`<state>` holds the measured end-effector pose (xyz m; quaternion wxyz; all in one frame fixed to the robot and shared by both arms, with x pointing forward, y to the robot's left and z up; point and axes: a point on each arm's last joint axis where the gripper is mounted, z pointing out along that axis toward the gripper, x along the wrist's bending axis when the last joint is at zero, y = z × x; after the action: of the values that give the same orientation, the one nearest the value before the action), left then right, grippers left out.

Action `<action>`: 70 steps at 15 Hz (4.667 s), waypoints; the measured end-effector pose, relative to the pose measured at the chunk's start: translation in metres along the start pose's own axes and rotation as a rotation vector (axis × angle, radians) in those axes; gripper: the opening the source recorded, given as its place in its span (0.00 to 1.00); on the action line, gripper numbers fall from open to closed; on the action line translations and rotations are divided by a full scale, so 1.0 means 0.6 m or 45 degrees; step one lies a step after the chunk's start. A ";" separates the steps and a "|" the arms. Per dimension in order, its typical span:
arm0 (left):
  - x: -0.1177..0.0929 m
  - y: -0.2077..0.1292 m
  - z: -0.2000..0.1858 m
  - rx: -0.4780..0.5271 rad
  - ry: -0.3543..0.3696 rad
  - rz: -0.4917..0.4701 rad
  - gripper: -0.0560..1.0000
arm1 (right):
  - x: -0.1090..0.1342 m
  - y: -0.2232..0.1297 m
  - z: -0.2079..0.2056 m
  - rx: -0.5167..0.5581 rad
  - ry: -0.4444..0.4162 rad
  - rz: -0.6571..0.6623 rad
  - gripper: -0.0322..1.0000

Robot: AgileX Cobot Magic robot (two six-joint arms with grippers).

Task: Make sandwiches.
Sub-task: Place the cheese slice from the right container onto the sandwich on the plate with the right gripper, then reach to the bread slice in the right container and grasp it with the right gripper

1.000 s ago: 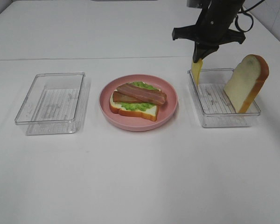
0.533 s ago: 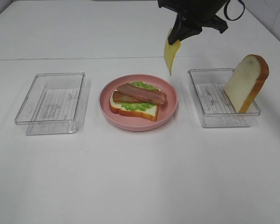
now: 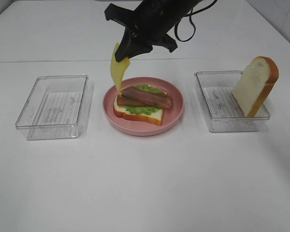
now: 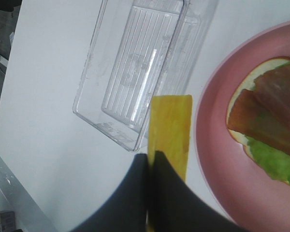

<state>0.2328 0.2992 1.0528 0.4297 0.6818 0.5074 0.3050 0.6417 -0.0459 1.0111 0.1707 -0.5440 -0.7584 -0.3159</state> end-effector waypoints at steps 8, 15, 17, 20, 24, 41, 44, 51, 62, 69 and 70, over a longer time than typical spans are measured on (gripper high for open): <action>0.000 0.000 0.000 0.000 0.000 0.000 0.70 | -0.049 0.009 0.067 -0.057 -0.028 0.114 0.03; 0.000 0.000 0.000 0.000 0.000 0.000 0.70 | -0.102 0.013 0.059 -0.063 -0.228 0.219 0.03; 0.000 0.000 0.000 0.000 0.000 0.000 0.70 | -0.107 0.013 0.058 -0.062 -0.259 0.213 0.03; 0.000 0.000 0.000 0.000 0.000 0.000 0.70 | -0.109 0.012 0.057 -0.061 -0.277 0.217 0.08; 0.000 0.000 0.000 0.000 0.000 0.000 0.70 | -0.112 0.012 0.057 -0.059 -0.302 0.199 0.54; 0.000 0.000 0.000 0.000 0.000 0.000 0.70 | -0.164 -0.007 -0.267 -0.106 -0.881 0.241 0.72; 0.000 0.000 0.000 0.000 0.000 0.000 0.70 | -0.200 -0.022 -0.300 -0.047 -0.920 0.347 0.72; 0.000 0.000 0.000 0.000 0.000 0.000 0.70 | -0.237 -0.027 -0.308 0.012 -0.912 0.332 0.72; 0.000 0.000 0.000 0.000 0.000 0.000 0.70 | -0.310 -0.025 -0.230 0.174 -0.920 0.358 0.72; 0.000 0.000 0.000 0.000 0.000 0.000 0.70 | -0.314 -0.025 -0.234 0.171 -0.965 0.338 0.21; 0.000 0.000 0.000 0.000 0.000 0.000 0.70 | -0.314 -0.025 -0.234 0.171 -0.965 0.338 0.21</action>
<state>0.2328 0.2992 1.0528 0.4297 0.6818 0.5074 0.3050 0.6819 -0.2774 0.9972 -0.0467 -0.7026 -0.7098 -0.0180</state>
